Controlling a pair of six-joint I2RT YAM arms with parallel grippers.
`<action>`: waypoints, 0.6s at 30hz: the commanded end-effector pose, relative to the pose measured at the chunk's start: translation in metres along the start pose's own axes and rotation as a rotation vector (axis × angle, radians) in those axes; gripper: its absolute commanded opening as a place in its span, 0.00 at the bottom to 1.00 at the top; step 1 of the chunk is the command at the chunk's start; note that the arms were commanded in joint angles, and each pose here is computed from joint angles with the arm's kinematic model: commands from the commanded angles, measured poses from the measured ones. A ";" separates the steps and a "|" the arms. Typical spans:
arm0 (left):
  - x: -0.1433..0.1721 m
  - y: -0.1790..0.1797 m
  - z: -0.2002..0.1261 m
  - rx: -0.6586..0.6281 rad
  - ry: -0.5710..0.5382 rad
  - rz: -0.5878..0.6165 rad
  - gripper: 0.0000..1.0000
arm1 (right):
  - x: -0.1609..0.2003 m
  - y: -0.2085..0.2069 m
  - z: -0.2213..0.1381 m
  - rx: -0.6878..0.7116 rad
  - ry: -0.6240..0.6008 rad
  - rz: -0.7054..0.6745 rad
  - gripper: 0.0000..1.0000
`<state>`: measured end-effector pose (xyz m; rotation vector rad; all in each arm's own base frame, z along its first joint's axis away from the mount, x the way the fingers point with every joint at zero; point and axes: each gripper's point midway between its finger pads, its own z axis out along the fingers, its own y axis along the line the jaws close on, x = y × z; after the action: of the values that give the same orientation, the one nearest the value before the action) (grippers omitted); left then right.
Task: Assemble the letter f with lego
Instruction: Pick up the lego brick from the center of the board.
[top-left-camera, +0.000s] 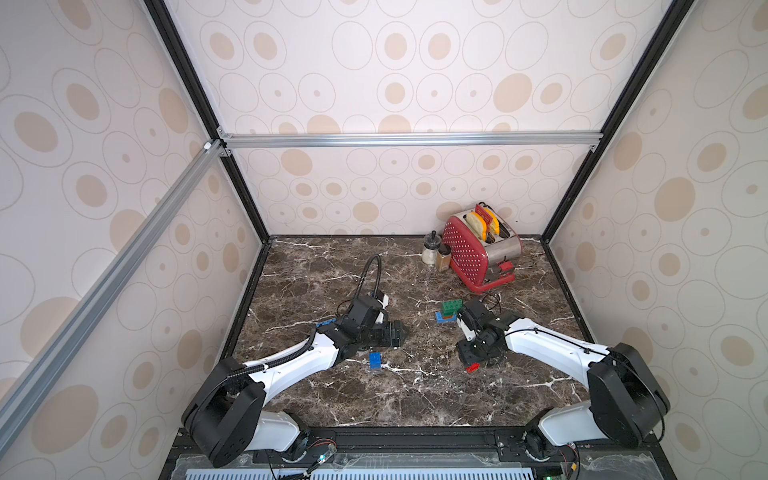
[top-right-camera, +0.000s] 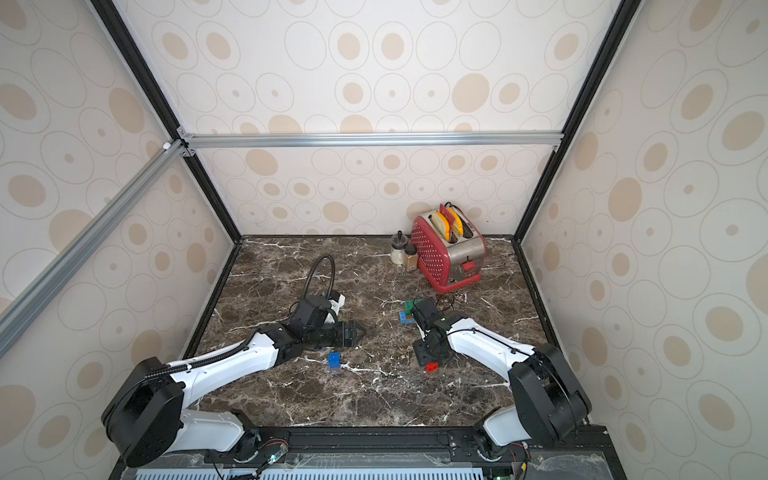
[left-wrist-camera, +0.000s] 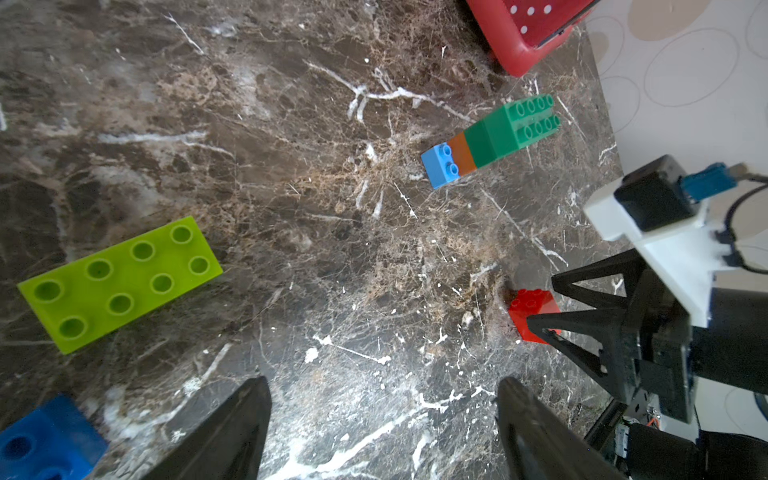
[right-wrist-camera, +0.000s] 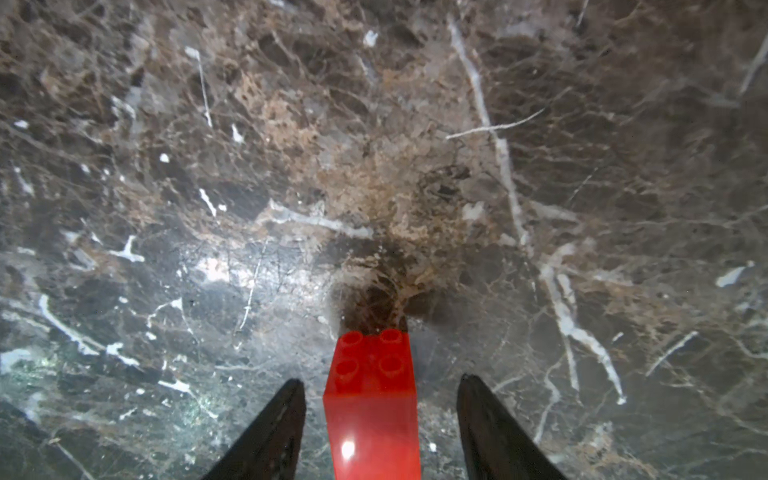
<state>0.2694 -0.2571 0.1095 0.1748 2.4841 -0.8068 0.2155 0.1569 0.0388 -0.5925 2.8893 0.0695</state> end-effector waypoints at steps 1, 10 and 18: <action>-0.002 -0.008 -0.002 0.028 -0.008 0.022 0.87 | 0.000 0.002 0.003 -0.012 0.006 0.012 0.61; -0.003 -0.008 -0.004 0.030 -0.014 0.018 0.87 | 0.004 -0.002 0.007 0.014 0.043 0.001 0.55; -0.005 -0.006 -0.007 0.015 -0.025 0.017 0.87 | 0.005 -0.004 0.009 0.025 0.041 -0.002 0.43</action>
<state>0.2684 -0.2585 0.1105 0.1806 2.4800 -0.8212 0.2148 0.1569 0.0305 -0.6002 2.9131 0.0558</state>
